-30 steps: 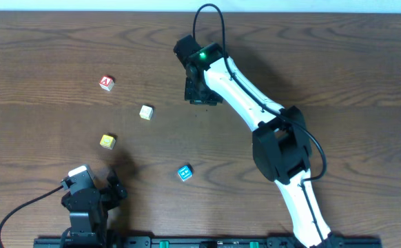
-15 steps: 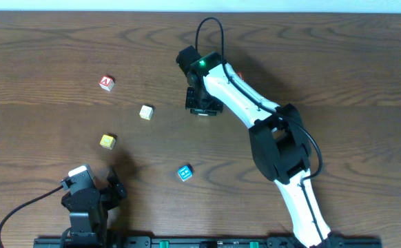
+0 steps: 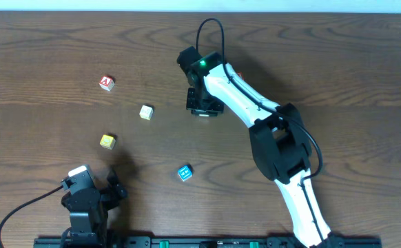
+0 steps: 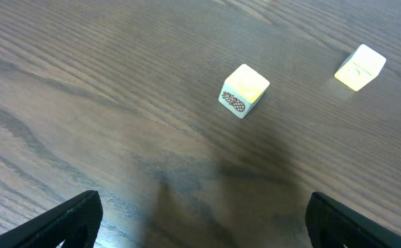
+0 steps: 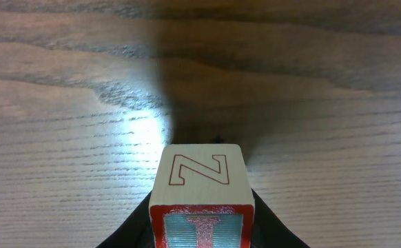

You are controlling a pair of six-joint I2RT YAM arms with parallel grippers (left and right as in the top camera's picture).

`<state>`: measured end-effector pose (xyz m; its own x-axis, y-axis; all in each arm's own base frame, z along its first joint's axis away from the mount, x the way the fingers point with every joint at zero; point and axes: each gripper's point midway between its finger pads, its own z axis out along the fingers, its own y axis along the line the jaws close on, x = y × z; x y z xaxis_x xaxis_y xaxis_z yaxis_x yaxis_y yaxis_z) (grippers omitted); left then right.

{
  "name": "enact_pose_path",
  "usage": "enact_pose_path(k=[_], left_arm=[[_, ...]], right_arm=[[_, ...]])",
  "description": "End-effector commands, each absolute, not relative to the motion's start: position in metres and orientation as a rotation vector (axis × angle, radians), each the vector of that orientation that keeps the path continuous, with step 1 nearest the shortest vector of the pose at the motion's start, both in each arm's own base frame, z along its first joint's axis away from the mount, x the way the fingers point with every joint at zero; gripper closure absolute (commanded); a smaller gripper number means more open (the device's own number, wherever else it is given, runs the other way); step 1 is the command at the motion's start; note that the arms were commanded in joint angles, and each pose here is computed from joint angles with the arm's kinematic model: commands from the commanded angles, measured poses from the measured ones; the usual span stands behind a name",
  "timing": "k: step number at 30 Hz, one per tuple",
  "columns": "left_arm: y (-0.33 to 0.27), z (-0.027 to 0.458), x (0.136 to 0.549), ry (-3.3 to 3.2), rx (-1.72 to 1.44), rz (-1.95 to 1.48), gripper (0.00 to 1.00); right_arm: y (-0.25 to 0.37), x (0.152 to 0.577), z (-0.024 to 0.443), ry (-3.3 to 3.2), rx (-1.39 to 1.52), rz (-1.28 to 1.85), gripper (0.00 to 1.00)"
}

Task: Spell out Ai2
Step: 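Carry the red 'I' block left toward the table center, then lower the 'I' block onto the table and open the right gripper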

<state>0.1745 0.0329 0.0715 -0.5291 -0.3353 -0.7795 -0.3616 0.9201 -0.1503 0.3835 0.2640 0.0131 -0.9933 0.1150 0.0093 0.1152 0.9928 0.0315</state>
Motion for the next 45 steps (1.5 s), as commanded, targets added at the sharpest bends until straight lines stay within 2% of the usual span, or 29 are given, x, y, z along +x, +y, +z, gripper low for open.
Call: enact_pose_path(k=[1, 15, 18, 20, 23, 31, 35, 45], left_arm=[[0.034, 0.057, 0.17, 2.208, -0.506, 0.05, 0.05], [0.034, 0.057, 0.17, 2.208, -0.505, 0.05, 0.05], [0.034, 0.057, 0.17, 2.208, -0.505, 0.05, 0.05], [0.034, 0.057, 0.17, 2.208, -0.506, 0.05, 0.05], [0.034, 0.057, 0.17, 2.208, -0.505, 0.05, 0.05], [0.034, 0.057, 0.17, 2.208, -0.506, 0.05, 0.05], [0.034, 0.057, 0.17, 2.208, -0.506, 0.05, 0.05], [0.034, 0.057, 0.17, 2.208, -0.505, 0.05, 0.05]], right_arm=[[0.254, 0.385, 0.001, -3.115, -0.164, -0.002, 0.99], [0.246, 0.392, -0.006, -3.125, -0.16, 0.021, 0.98], [0.244, 0.393, -0.006, -3.125, -0.168, 0.019, 0.94], [0.243, 0.394, -0.006, -3.127, -0.171, 0.017, 0.84], [0.243, 0.395, -0.006, -3.128, -0.165, 0.015, 0.79], [0.246, 0.396, -0.006, -3.131, -0.145, -0.008, 0.77], [0.246, 0.396, -0.006, -3.132, -0.145, -0.01, 0.7], [0.247, 0.396, -0.006, -3.129, -0.145, -0.02, 0.64]])
